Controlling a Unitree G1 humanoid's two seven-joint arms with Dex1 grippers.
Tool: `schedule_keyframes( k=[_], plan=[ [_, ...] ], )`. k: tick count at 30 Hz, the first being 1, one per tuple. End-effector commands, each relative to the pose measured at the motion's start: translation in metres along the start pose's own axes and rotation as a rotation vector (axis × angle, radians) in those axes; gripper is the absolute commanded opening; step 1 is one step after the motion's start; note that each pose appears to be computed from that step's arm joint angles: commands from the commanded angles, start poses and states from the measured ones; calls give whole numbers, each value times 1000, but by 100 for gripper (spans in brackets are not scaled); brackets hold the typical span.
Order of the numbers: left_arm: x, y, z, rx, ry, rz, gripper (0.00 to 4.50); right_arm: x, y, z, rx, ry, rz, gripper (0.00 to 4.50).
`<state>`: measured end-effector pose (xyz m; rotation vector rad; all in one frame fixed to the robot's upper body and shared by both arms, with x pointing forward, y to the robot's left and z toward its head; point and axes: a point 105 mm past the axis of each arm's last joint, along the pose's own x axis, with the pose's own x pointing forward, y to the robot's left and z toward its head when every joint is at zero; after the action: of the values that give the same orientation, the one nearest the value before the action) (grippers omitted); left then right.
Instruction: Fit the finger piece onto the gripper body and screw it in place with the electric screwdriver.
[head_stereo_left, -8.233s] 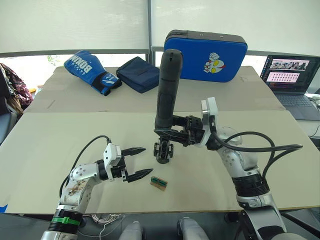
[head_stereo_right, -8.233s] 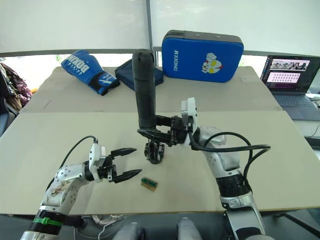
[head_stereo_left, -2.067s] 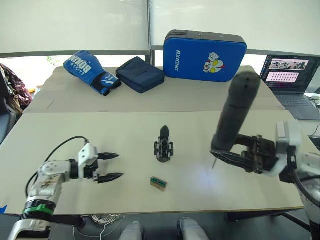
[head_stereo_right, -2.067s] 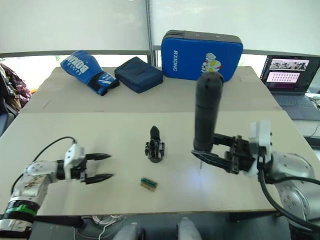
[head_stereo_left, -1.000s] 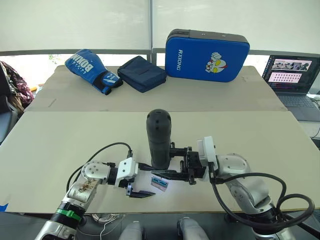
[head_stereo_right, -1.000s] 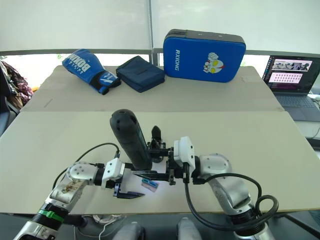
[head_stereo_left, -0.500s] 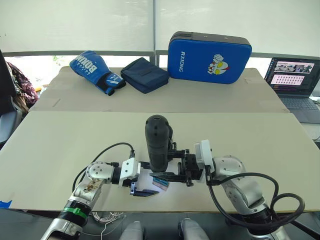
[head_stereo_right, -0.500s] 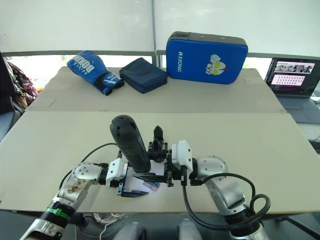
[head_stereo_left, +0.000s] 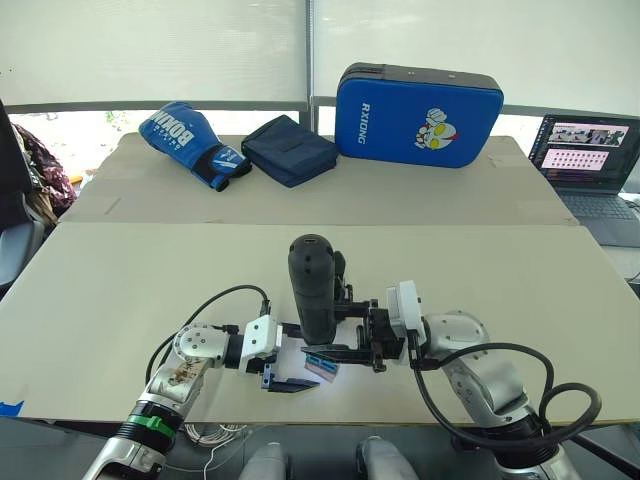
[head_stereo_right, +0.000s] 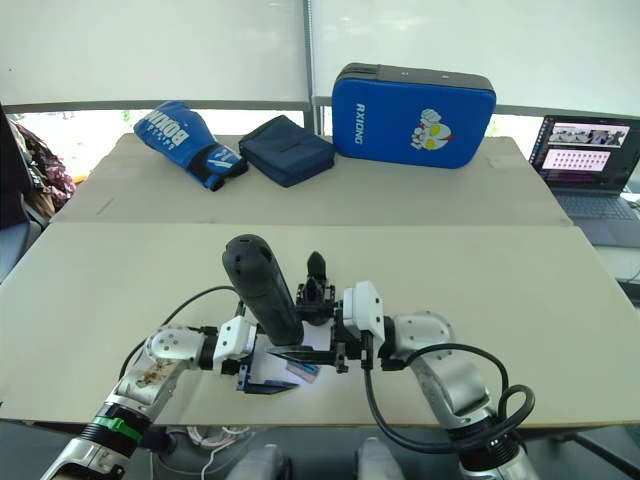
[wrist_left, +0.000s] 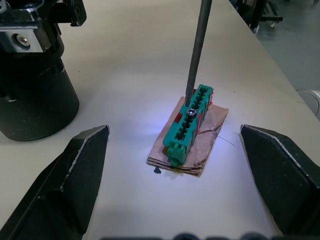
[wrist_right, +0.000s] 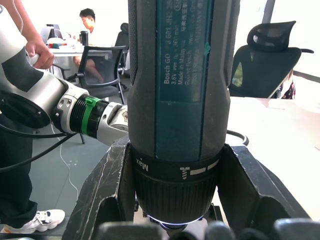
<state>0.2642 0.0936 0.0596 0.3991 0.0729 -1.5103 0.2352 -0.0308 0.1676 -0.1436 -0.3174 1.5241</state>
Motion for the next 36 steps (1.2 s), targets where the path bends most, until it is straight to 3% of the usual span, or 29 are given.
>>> schedule_keyframes(
  k=[1,18,36],
  plan=[
    [9,-9,-7,-33,24,-30,443,0,-3,20,-72,-55,-1,189],
    [9,-12,-15,-51,29,-27,443,2,-4,26,-35,-82,-5,189],
    [11,-11,-6,-50,26,-23,443,5,-6,27,-12,-74,2,189]
  ],
)
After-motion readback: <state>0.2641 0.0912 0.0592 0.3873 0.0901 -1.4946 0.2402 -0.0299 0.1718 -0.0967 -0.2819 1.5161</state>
